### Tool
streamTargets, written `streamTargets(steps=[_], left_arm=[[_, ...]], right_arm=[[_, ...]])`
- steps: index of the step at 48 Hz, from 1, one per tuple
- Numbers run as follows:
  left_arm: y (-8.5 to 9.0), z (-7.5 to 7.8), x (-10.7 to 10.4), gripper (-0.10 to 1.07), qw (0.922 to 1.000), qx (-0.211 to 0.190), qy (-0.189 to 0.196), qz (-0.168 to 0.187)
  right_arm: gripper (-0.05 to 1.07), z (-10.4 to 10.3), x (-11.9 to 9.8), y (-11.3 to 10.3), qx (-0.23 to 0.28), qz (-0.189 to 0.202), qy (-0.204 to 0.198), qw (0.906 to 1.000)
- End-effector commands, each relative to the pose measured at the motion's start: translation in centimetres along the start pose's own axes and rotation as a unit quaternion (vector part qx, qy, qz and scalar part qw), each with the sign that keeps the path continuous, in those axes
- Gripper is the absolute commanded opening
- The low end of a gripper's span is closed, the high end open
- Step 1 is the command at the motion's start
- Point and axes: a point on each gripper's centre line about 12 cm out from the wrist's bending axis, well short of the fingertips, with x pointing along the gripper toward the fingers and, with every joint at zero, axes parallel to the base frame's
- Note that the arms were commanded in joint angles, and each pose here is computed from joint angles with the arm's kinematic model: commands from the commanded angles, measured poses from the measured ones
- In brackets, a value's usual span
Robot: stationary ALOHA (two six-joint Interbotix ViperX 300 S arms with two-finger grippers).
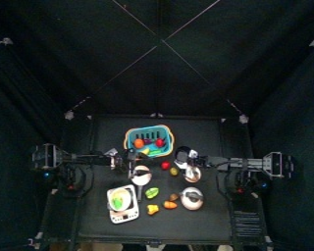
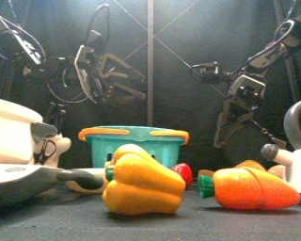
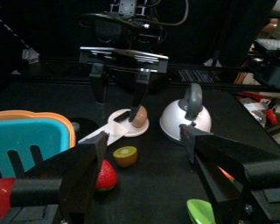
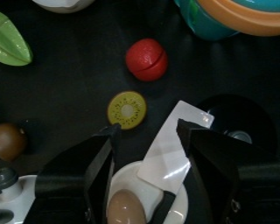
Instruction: Grab kiwi half
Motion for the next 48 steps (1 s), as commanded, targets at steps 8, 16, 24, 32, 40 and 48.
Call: streamTargets(steps=[8, 16, 24, 32, 40, 48], left_arm=[[-0.1, 0.7, -0.1, 0.99, 0.9999, 0.003, -0.013, -0.001], [-0.1, 0.7, -0.1, 0.99, 0.9999, 0.003, -0.013, -0.001], [-0.1, 0.5, -0.3, 0.99, 0.9999, 0.001, -0.011, -0.001], [-0.3, 0.6, -0.9, 0.99, 0.9999, 0.002, -0.012, -0.001], [-0.7, 0.5, -2.3, 0.99, 0.9999, -0.001, -0.012, 0.000], [-0.6, 0.1, -2.6, 0.99, 1.0000, -0.002, -0.006, 0.005]], right_arm=[[0.89, 1.5, -0.5, 0.2, 0.003, 0.003, -0.024, 0.9997], [0.89, 1.5, -0.5, 0.0, 0.017, 0.004, -0.024, 0.9996], [0.90, 1.5, -0.3, -0.1, 0.022, 0.004, -0.022, 0.9995], [1.02, 1.2, 0.9, -0.2, 0.017, 0.001, -0.010, 0.9998], [1.03, 0.7, 2.4, 0.2, -0.001, 0.002, 0.012, 0.9999], [1.03, 1.1, 5.7, 1.7, -0.020, 0.014, 0.043, 0.9988]])
